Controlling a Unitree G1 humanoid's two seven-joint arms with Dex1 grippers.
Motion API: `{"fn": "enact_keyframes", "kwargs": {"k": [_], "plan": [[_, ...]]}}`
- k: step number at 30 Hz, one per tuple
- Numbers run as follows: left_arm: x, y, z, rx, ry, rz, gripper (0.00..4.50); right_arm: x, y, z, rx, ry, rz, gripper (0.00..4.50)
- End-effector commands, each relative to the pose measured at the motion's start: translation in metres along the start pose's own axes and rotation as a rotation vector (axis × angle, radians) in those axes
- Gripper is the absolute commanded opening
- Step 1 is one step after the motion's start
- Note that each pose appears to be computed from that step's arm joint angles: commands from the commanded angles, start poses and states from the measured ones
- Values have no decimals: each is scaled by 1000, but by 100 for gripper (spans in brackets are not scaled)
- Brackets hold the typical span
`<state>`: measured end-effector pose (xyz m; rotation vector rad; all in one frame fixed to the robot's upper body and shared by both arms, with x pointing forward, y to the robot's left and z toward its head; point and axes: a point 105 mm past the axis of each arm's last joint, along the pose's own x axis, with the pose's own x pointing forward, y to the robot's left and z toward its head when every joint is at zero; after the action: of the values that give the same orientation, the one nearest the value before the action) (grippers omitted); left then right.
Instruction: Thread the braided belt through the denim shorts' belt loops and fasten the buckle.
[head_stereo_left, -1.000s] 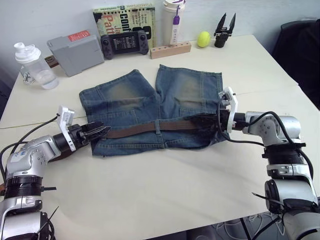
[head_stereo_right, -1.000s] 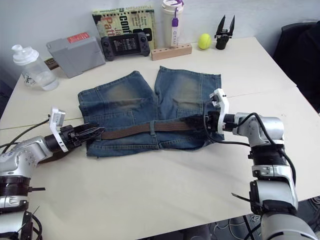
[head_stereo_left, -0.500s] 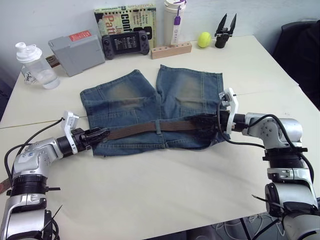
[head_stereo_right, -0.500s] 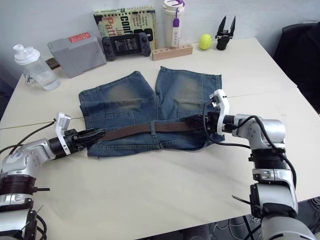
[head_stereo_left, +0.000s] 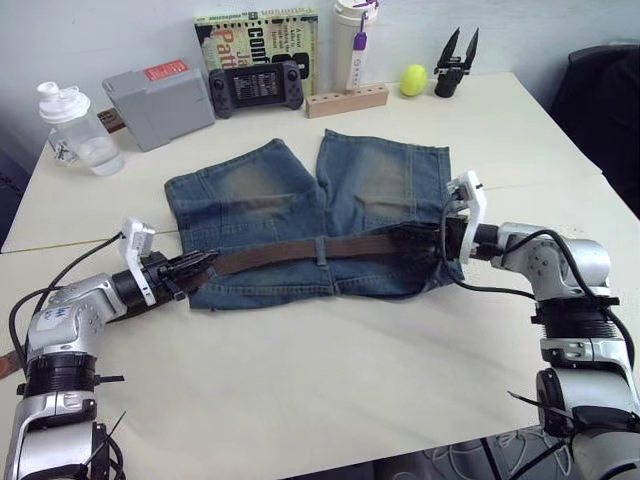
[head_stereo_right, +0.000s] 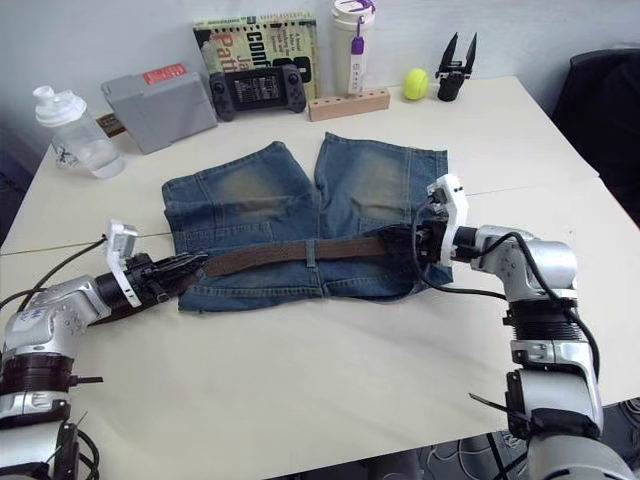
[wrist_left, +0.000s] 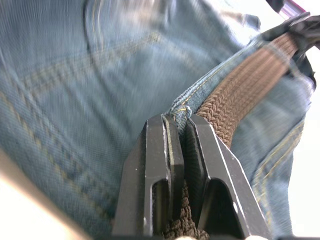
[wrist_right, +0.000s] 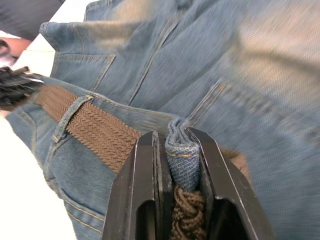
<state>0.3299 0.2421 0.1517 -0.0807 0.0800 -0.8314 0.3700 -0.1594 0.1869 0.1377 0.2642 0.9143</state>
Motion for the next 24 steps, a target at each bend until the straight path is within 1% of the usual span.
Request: {"fn": "enact_keyframes", "kwargs": {"k": [1, 2, 4, 5, 6, 7, 8, 9, 11, 12, 14, 15, 17, 20, 24], "plan": [[-3, -24, 29, 362, -73, 21, 3, -24, 14, 41, -172, -199, 14, 25], [-5, -31, 30, 458, -81, 38, 3, -29, 20, 46, -216, -239, 25, 25], [-14, -47, 30, 722, -78, 77, 3, -41, 39, 51, -342, -311, 55, 25], [-21, -51, 30, 840, -84, 107, 3, -46, 52, 46, -407, -314, 89, 25], [-25, -55, 30, 915, -89, 126, 3, -48, 61, 41, -447, -311, 113, 25], [-33, -57, 26, 1008, -76, 147, 3, -51, 70, 27, -511, -272, 145, 25], [-42, -60, 18, 1099, -45, 147, 3, -55, 79, 8, -568, -213, 184, 25], [-48, -62, 11, 1160, -21, 138, 3, -58, 85, -5, -604, -171, 212, 25], [-68, -61, -11, 1287, 60, 128, 3, -67, 90, -40, -610, -49, 255, 25], [-77, -59, -21, 1324, 90, 131, 3, -72, 88, -56, -618, 13, 259, 25], [-92, -62, -45, 1371, 155, 80, 3, -82, 78, -89, -702, 176, 267, 25], [-98, -65, -55, 1376, 176, 50, 3, -86, 73, -100, -734, 229, 264, 25], [-106, -70, -74, 1366, 218, 6, 3, -89, 61, -113, -806, 302, 241, 25], [-115, -75, -99, 1338, 286, -60, 3, -93, 43, -125, -871, 407, 193, 25], [-118, -73, -108, 1318, 312, -65, 3, -97, 33, -131, -856, 488, 171, 25]]}}
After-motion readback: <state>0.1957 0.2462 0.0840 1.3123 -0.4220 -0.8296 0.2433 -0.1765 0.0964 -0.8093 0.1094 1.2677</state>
